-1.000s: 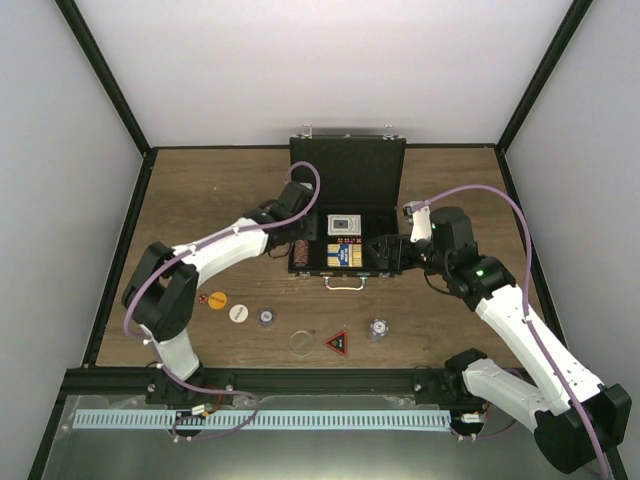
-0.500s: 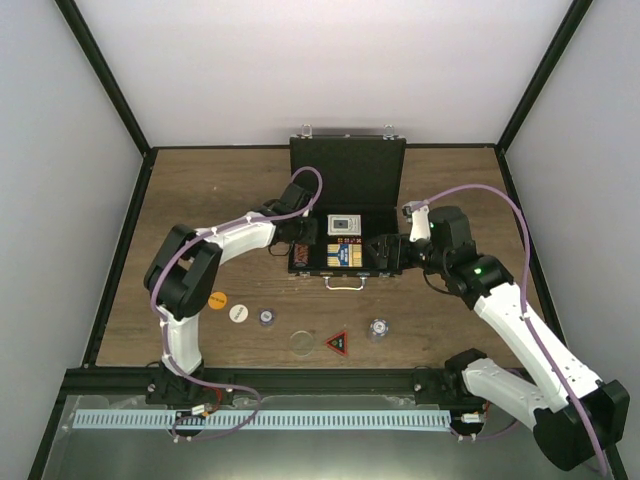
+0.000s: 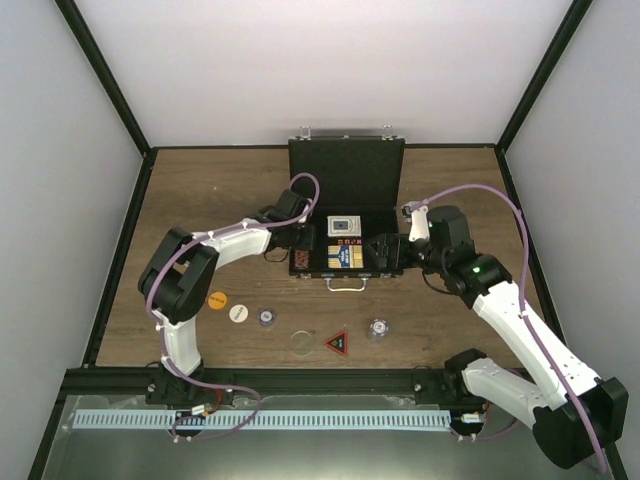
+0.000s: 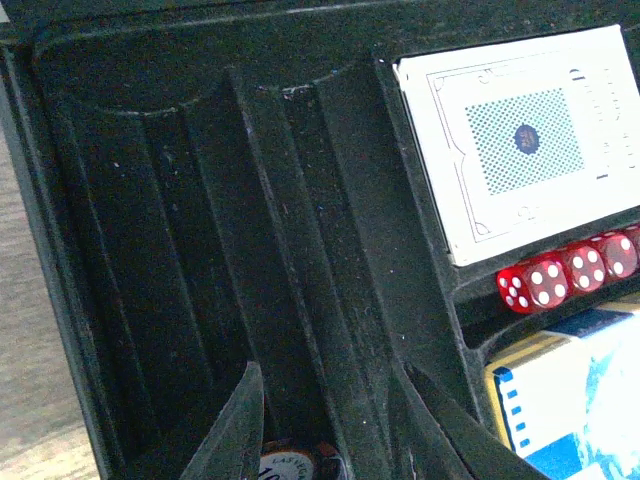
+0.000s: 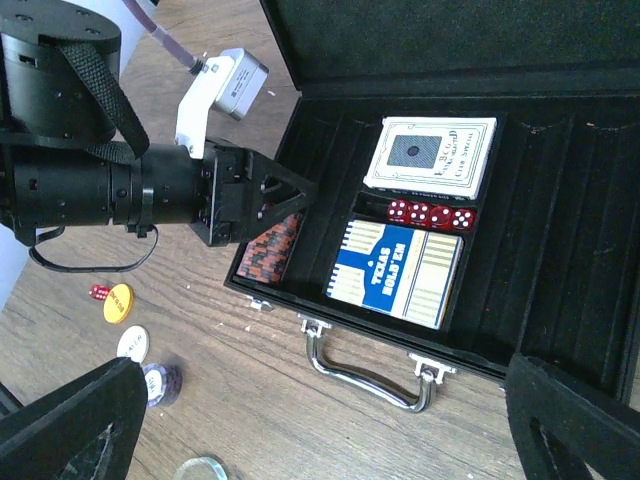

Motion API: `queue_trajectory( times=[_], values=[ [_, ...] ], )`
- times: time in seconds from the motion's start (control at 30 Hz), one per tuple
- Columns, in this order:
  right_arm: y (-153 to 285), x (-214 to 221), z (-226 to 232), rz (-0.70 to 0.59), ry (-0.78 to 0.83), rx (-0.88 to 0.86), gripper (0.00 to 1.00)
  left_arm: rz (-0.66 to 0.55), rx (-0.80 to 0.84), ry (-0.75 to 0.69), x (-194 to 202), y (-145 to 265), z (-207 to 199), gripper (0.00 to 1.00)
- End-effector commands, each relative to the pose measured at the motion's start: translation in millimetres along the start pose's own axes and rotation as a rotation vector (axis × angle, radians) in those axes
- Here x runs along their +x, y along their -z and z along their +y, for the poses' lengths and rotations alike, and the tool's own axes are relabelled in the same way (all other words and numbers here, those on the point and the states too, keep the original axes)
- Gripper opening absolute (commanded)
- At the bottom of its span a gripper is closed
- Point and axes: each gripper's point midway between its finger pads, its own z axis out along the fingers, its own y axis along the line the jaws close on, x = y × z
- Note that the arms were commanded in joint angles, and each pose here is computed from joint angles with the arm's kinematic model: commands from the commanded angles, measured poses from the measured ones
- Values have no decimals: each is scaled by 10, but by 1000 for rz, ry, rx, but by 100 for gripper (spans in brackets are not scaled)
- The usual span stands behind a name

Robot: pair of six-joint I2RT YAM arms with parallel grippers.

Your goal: Pack up texas hold em set

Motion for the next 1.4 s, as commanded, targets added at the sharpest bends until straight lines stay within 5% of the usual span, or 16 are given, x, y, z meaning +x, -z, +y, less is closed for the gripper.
queue_trajectory(
  times=[0.0,0.23,0.5,0.73,0.93,1.37],
  values=[
    [2,-28,27,-13,-9,-17,100,76,51,24,281,33,-49,37],
    [33,-40,7,-22,-19,-1,100,38,71,20,178,143,-115,42],
    [14,225,-169,68,-55,74,100,-217,-30,-35,-374,806,-40,75],
    [-130,798,-381,257,-154,263,98,-411,-128,74,-129,1309,379,99],
    [-207,1134,-188,337,-216,185,97,-424,-103,152,317,1429,564,100],
    [-121,1807,-48,501,-186,335,86,-406,-68,251,695,1481,675,100]
  ],
)
